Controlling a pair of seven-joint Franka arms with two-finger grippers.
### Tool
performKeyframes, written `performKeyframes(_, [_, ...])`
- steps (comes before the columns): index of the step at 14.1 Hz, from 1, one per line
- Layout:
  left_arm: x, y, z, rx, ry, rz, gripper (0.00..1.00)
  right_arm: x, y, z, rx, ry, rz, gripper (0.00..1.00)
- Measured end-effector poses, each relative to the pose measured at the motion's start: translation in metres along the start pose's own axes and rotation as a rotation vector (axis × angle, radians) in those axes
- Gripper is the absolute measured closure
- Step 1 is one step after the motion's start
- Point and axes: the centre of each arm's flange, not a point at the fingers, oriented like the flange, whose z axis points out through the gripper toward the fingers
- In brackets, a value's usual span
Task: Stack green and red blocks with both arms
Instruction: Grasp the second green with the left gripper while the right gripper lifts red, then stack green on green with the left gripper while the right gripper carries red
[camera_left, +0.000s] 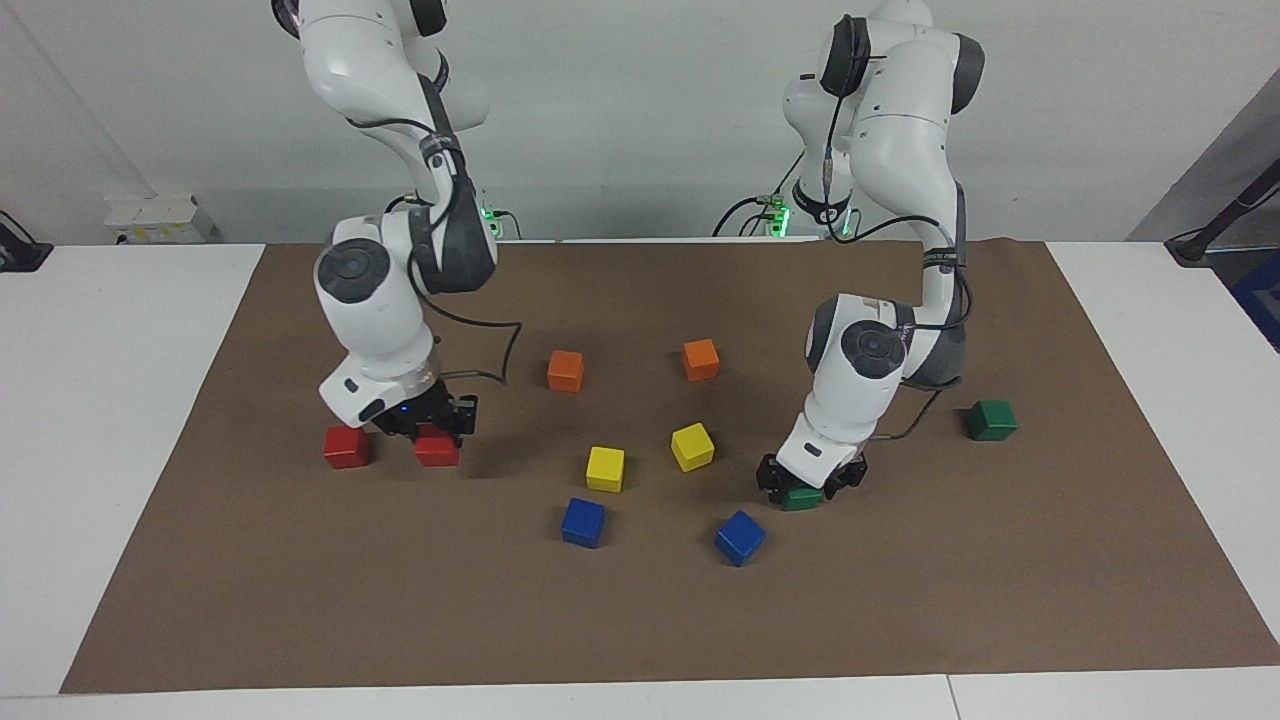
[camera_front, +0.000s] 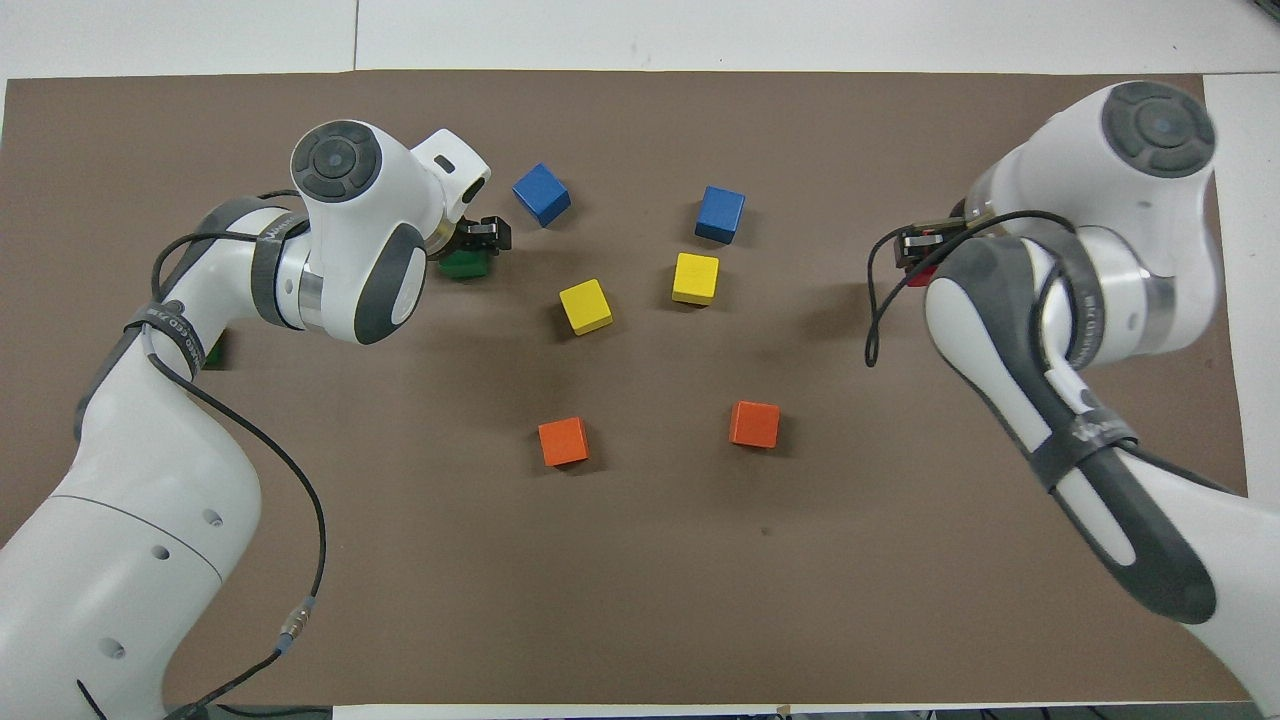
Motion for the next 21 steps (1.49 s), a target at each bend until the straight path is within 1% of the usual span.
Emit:
performKeyframes(1, [0.0,-0.001,0.0,0.023,0.006,0.02,0.15,-0.002,0.025,-0.009,-0.001,0.005,-0.031,0.45])
performKeyframes(3, [0.0,-0.001,0.0,0.047,0.013,0.042,0.45,-0.005,0.061,-0.014,-0.004,0.008,-0.058,0.45])
performKeyframes(6, [0.0,-0.003,0.0,0.052,0.007,0.041,0.45,-0.013,0.092,-0.003,-0.002,-0.016,-0.062,0.45])
performKeyframes(8, [0.005,-0.02,-0.01,0.068,-0.007,0.015,0.45,-0.019,0.107,0.005,-0.001,-0.026,-0.062,0.45])
performKeyframes(10, [0.015,-0.067,-0.046,0.068,-0.015,-0.037,0.45,-0.026,0.119,0.013,-0.002,-0.02,-0.066,0.45])
performKeyframes(13, [0.014,-0.16,-0.103,0.045,-0.057,0.016,0.45,-0.034,0.119,0.024,-0.005,-0.001,-0.073,0.45])
performKeyframes(14, [0.011,-0.194,-0.113,0.044,-0.066,0.046,0.45,-0.038,0.118,0.03,-0.006,0.008,-0.074,0.45])
performKeyframes(15, [0.006,-0.228,-0.117,0.042,-0.075,0.082,0.45,-0.042,0.117,0.035,-0.006,0.011,-0.075,0.45])
performKeyframes(17, [-0.006,-0.282,-0.112,0.034,-0.099,0.157,0.45,-0.05,0.115,0.042,-0.005,0.004,-0.076,0.45])
performKeyframes(19, [-0.02,-0.311,-0.101,0.021,-0.127,0.206,0.45,-0.055,0.114,0.046,-0.002,-0.006,-0.072,0.45])
performKeyframes(21, [-0.031,-0.325,-0.091,-0.003,-0.131,0.227,0.45,-0.059,0.114,0.048,-0.001,-0.012,-0.069,0.45])
